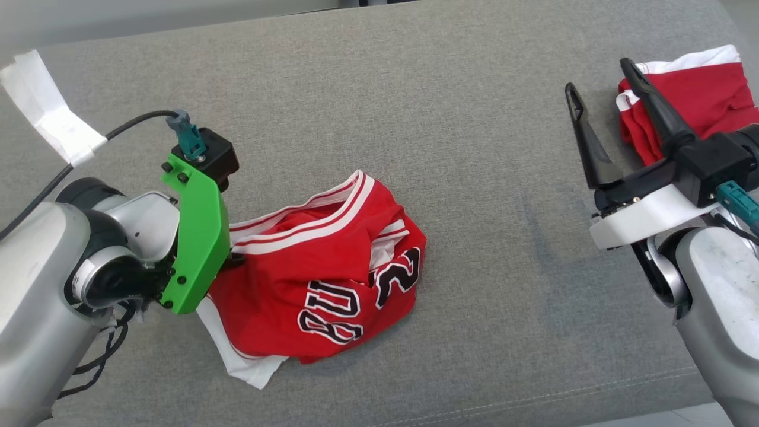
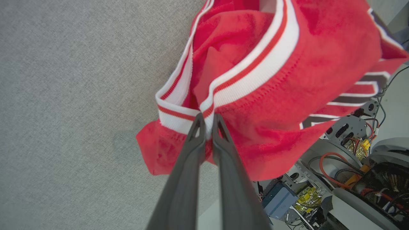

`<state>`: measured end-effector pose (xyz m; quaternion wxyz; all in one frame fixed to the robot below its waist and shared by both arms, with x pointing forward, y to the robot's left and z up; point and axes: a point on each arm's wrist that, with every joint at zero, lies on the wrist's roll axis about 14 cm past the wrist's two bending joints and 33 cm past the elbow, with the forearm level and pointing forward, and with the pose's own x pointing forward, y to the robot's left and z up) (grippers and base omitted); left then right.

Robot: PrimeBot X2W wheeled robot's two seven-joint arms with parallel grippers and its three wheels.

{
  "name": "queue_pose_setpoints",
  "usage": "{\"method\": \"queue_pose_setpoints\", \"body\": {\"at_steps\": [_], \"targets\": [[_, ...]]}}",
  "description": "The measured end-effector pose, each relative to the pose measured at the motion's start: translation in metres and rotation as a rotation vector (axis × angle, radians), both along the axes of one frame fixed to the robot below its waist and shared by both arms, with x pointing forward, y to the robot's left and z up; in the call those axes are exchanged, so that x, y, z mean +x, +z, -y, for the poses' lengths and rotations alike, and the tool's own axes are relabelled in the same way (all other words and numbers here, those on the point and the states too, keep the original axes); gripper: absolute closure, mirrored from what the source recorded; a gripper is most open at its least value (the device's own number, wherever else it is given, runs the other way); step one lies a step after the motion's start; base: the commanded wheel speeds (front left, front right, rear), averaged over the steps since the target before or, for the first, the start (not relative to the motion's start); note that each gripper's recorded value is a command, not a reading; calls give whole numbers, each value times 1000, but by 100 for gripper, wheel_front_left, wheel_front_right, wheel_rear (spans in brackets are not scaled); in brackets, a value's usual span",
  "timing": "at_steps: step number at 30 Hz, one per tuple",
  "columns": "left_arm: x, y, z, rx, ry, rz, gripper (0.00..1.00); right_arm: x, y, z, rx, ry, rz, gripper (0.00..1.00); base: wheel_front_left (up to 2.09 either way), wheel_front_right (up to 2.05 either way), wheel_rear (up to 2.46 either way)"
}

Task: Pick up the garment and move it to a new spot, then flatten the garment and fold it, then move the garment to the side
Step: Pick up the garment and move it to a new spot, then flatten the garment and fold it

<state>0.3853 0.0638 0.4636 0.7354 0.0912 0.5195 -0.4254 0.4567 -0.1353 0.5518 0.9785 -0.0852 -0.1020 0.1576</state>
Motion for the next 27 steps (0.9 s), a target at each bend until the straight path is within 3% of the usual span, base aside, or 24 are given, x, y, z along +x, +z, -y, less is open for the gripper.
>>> {"method": "queue_pose_setpoints", "body": {"at_steps": [2, 3, 4, 5, 13, 20, 27], "targets": [[7, 5, -4, 2, 15, 48, 100, -1, -6, -12, -5, 51, -20, 0, 0, 0, 0], [10, 8, -5, -5, 24, 72, 80, -1, -9, -18, -10, 76, -34, 0, 0, 0, 0], [13, 11, -5, -17, 34, 100, 13, -2, -13, -23, -14, 96, -47, 0, 0, 0, 0], [17, 15, -6, -27, 46, 130, 0, -2, -16, -28, -21, 119, -59, 0, 0, 0, 0], [65, 48, -48, -60, 248, 437, 0, -16, -66, -86, -20, 344, -271, 0, 0, 0, 0], [91, 125, -65, -362, 512, 758, 0, -25, -101, -123, -28, 449, -416, 0, 0, 0, 0], [74, 123, -98, -419, 719, 851, 0, -30, -118, -150, -13, 520, -493, 0, 0, 0, 0]]}}
